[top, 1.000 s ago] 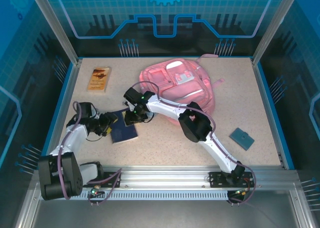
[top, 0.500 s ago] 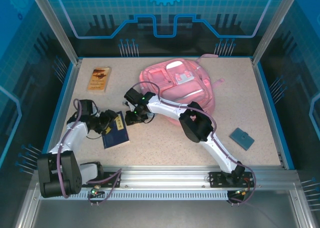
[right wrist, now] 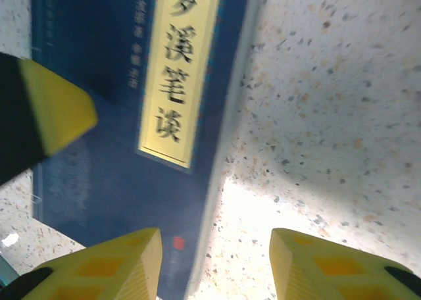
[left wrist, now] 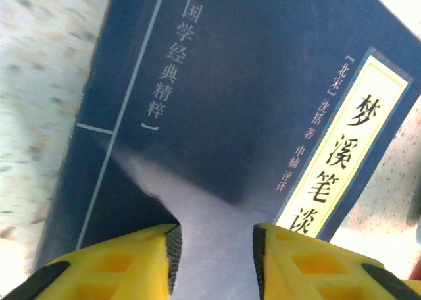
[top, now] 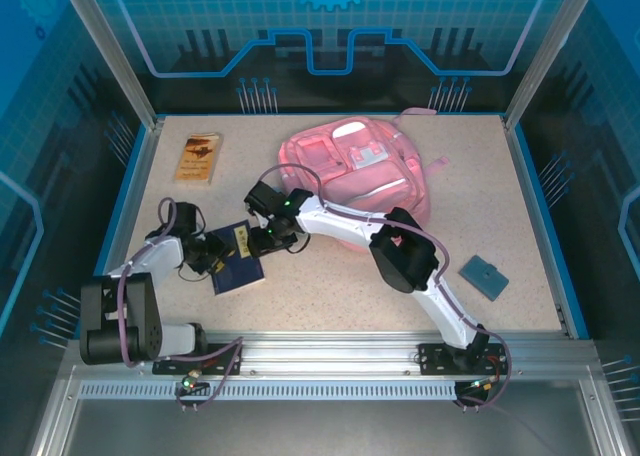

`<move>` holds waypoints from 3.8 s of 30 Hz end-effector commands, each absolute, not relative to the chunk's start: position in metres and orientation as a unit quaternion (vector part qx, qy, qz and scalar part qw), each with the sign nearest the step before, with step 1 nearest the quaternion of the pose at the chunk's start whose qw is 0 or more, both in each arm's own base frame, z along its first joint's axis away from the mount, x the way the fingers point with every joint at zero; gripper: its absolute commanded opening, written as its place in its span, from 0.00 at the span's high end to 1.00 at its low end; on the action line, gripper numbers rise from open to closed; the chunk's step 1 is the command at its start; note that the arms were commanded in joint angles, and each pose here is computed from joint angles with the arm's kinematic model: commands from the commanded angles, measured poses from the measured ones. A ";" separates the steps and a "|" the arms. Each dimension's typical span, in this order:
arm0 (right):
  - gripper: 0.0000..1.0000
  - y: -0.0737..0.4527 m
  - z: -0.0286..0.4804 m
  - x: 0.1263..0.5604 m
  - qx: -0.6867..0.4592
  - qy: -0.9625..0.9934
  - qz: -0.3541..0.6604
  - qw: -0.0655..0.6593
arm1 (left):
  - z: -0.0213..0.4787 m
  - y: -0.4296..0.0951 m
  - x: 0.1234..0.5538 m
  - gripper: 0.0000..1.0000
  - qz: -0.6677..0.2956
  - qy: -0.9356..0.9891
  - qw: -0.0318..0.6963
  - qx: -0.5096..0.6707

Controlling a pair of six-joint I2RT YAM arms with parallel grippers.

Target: Pack books, pencil case, and school supplies into a backpack

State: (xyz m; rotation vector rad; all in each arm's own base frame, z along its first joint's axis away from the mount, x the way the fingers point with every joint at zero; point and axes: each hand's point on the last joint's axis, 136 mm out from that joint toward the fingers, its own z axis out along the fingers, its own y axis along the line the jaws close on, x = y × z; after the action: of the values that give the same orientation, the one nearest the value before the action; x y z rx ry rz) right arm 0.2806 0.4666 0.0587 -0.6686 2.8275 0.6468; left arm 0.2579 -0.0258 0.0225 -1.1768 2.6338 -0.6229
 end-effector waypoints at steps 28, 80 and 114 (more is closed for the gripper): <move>0.71 0.444 0.055 0.269 -0.180 0.959 0.217 0.037 | -0.004 -0.083 0.211 0.80 -0.193 0.913 0.015 -0.360; 1.00 0.381 0.189 0.286 -0.209 0.866 0.448 0.075 | 0.136 -0.116 0.279 0.01 -0.439 0.845 0.188 -0.239; 0.14 0.270 0.209 0.330 0.023 0.876 0.447 0.182 | 0.237 -0.118 0.307 0.99 -0.431 0.831 0.271 -0.222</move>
State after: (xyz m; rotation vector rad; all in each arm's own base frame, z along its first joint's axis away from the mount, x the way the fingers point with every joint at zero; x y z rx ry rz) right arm 0.3189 0.2816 0.1927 -0.0992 2.5621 1.2058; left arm 0.3032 -0.1187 0.2018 -0.5503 2.3251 -1.1188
